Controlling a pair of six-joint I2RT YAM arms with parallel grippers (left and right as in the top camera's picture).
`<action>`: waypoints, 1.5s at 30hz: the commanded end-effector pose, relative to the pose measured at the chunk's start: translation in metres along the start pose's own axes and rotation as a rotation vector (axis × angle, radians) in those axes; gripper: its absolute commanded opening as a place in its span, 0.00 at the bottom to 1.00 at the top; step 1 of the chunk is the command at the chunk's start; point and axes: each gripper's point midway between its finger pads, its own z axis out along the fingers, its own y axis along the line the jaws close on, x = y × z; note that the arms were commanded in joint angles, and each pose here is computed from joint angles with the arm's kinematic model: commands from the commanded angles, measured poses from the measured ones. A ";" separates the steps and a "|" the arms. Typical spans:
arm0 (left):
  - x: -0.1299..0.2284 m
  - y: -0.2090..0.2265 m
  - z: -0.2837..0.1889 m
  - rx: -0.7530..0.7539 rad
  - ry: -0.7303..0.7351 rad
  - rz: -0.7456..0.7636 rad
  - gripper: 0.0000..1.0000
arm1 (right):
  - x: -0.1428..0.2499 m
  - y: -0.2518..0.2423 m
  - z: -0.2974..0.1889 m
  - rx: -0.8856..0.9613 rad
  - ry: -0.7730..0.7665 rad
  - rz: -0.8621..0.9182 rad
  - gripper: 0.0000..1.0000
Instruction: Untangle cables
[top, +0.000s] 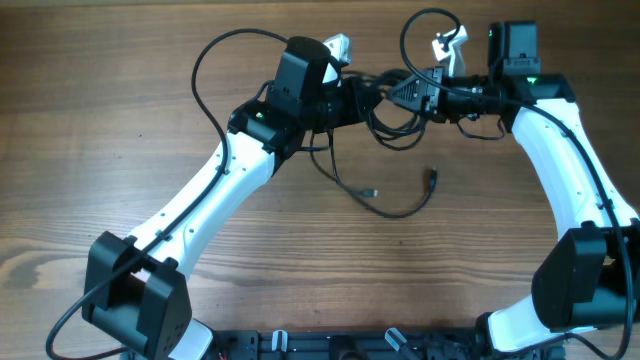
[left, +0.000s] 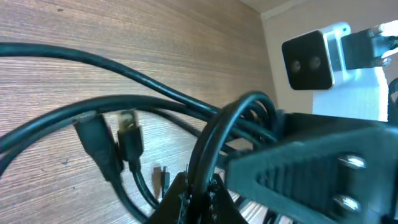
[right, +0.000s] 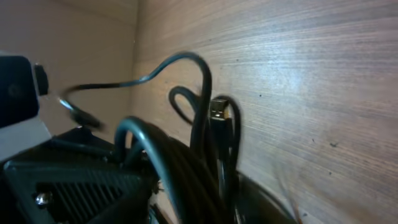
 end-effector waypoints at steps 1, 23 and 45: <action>-0.010 -0.011 -0.014 0.038 -0.025 -0.029 0.04 | -0.006 -0.011 -0.003 0.103 -0.042 0.010 0.75; -0.069 -0.016 -0.118 0.441 0.193 -0.696 0.04 | -0.002 0.057 -0.032 -0.355 -0.011 -0.288 0.99; -0.079 -0.008 -0.105 0.379 0.111 -0.863 0.04 | -0.053 0.052 0.003 0.006 -0.255 -0.079 0.04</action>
